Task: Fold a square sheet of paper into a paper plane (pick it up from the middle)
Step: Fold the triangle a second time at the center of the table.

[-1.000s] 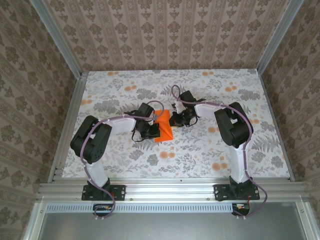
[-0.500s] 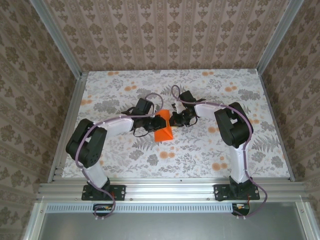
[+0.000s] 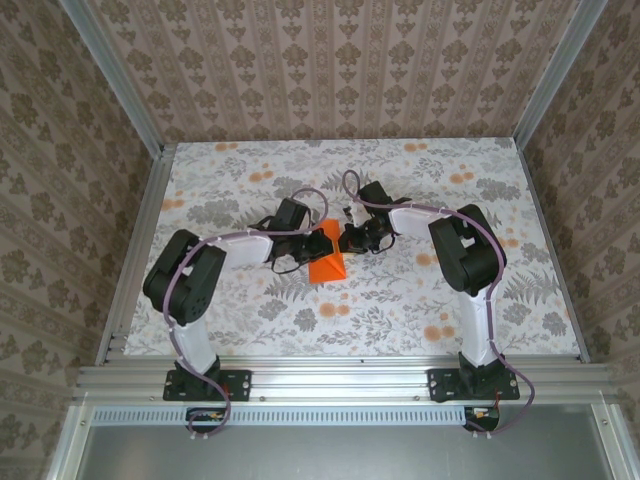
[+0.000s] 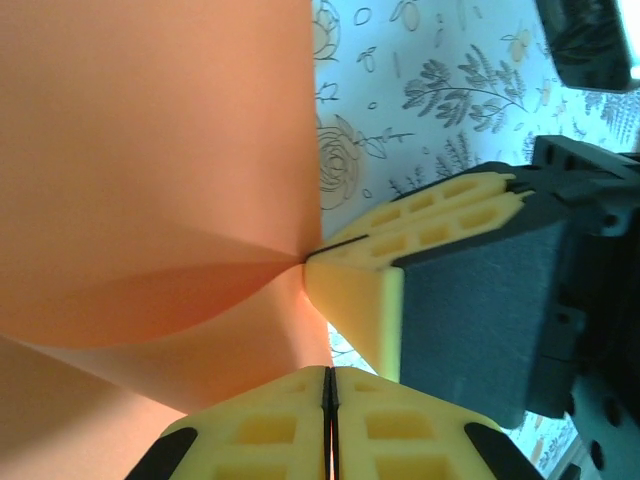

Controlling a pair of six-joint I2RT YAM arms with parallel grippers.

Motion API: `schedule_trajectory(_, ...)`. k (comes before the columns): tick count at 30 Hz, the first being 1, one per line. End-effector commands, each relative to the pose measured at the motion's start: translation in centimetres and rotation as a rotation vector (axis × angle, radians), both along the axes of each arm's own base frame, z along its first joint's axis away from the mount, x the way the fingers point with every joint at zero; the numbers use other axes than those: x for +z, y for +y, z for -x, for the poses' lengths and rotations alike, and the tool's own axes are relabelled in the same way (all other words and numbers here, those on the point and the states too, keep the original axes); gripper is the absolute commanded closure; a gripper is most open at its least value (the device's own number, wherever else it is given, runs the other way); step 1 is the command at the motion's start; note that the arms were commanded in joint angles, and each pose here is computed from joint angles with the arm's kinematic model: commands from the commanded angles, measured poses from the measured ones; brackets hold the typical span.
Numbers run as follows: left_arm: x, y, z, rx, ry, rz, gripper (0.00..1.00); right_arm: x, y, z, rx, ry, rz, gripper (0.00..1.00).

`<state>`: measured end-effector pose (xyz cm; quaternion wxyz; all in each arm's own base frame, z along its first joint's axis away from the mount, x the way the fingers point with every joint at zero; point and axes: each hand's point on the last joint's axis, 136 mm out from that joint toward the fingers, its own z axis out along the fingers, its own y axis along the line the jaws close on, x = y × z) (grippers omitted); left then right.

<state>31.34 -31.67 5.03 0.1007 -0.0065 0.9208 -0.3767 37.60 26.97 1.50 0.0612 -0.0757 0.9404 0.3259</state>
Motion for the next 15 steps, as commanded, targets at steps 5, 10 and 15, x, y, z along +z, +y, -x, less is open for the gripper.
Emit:
schedule_trajectory(5, -0.7, 0.1, -0.9, 0.013, 0.008, -0.033, 0.9, -2.5, -1.3, 1.1, -0.015, 0.048, 0.085, 0.91)
schedule_trajectory(10, -1.3, 0.4, -0.7, 0.011, 0.02, -0.059, 0.9, -2.4, -1.3, 1.1, -0.017, 0.049, 0.089, 0.88)
schedule_trajectory(15, -1.8, 0.6, -0.5, 0.009, 0.031, -0.073, 0.9, -2.5, -1.3, 1.1, -0.018, 0.05, 0.091, 0.88)
